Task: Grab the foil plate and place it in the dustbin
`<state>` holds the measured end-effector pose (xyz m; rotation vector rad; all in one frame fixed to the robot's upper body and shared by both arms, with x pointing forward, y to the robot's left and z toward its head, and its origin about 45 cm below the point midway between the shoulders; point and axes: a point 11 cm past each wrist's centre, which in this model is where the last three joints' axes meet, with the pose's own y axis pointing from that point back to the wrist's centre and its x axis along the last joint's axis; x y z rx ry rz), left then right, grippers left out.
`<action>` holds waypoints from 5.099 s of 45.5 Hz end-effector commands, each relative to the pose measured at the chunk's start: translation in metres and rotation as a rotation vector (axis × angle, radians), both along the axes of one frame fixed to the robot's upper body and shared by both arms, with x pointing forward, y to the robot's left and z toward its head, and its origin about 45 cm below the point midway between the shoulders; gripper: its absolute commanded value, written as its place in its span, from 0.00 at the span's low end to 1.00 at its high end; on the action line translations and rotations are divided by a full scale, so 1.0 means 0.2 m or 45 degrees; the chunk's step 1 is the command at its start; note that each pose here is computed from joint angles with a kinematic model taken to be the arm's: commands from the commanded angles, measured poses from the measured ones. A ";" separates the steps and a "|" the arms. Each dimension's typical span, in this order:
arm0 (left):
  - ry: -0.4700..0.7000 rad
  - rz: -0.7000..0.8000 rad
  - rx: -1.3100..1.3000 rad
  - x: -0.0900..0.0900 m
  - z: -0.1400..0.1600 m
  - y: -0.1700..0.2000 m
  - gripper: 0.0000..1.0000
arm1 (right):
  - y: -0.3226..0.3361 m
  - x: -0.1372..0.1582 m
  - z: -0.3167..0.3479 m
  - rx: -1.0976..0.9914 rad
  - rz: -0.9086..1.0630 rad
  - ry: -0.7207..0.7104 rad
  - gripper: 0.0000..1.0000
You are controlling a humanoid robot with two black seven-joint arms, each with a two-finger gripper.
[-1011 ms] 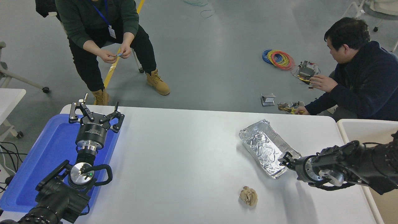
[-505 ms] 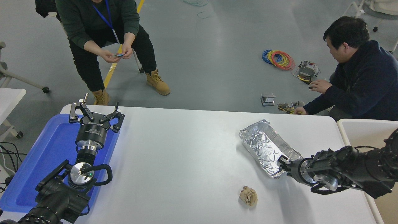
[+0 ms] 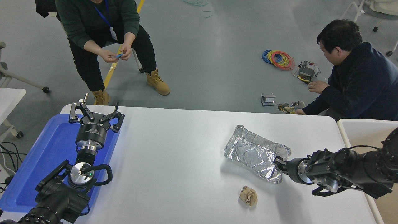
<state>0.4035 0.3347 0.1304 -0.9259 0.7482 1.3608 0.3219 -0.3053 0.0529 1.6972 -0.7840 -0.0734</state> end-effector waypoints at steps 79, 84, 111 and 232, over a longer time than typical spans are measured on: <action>0.000 -0.001 0.000 0.00 0.00 0.00 1.00 | -0.45 0.34 1.54 -0.267 0.235 -0.056 0.00; 0.000 0.001 0.000 0.00 0.00 0.00 1.00 | -0.45 0.34 1.53 -0.266 0.234 -0.054 0.00; -0.001 0.001 0.001 0.00 0.00 0.00 1.00 | -0.60 0.38 1.52 -0.370 0.194 -0.064 0.00; -0.001 0.001 0.001 0.00 0.00 0.00 1.00 | -1.76 -0.40 0.36 -1.080 -0.179 -0.038 0.00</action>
